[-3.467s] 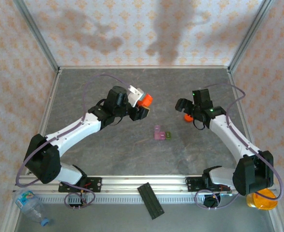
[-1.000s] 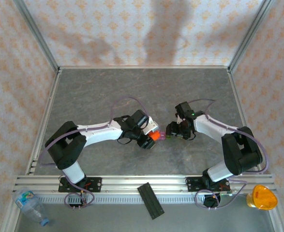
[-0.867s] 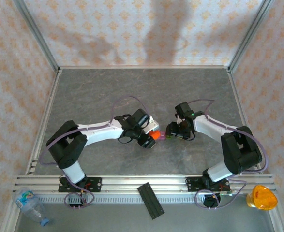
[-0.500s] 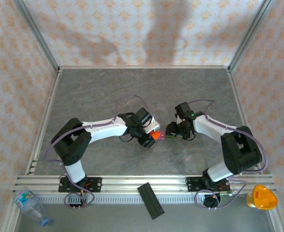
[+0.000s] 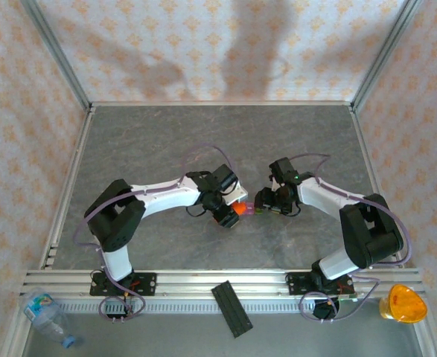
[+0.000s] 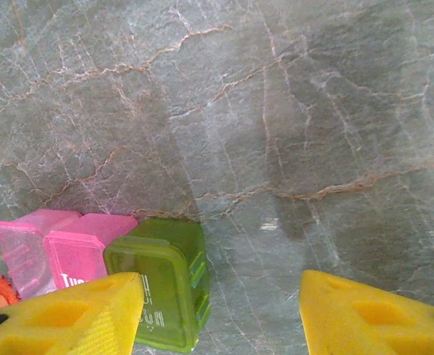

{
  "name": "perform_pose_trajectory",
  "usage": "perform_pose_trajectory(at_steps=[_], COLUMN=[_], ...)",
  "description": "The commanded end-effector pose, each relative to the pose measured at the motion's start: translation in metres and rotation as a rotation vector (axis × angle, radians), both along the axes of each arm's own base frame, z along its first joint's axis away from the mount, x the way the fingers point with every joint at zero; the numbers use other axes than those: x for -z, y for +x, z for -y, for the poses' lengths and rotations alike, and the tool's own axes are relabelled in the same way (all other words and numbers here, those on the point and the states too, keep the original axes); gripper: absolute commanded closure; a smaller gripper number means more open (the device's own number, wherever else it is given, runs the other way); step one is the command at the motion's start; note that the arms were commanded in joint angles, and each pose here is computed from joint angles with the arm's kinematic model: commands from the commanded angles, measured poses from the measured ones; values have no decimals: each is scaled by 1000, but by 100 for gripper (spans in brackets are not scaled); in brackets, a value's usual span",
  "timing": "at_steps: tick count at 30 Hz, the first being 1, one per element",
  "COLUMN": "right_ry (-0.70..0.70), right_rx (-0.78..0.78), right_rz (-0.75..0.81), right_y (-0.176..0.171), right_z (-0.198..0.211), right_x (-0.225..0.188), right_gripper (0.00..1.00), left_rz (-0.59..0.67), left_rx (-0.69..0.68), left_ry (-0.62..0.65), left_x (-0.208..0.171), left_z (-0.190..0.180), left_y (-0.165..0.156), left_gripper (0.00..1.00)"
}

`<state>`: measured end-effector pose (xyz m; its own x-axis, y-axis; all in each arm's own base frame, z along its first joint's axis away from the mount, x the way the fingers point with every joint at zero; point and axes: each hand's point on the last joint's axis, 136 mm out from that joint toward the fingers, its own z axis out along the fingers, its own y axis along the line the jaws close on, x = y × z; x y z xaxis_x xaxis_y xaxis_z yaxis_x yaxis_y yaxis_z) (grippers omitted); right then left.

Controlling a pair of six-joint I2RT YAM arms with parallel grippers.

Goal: Sort the pills into containers

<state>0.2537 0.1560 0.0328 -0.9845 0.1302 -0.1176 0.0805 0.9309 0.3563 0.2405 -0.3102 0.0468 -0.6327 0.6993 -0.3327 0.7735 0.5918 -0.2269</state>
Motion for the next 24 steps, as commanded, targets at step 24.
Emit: perform_pose_trajectory(at_steps=[24], right_ry=[-35], right_rx=[12], right_rz=[-40], right_y=[-12], right_z=[6], right_x=[15], right_gripper=[43], left_rz=[-1], left_rx=[48], left_ry=[181], left_x=[1], left_z=[-10], left_y=[6], left_gripper=[100])
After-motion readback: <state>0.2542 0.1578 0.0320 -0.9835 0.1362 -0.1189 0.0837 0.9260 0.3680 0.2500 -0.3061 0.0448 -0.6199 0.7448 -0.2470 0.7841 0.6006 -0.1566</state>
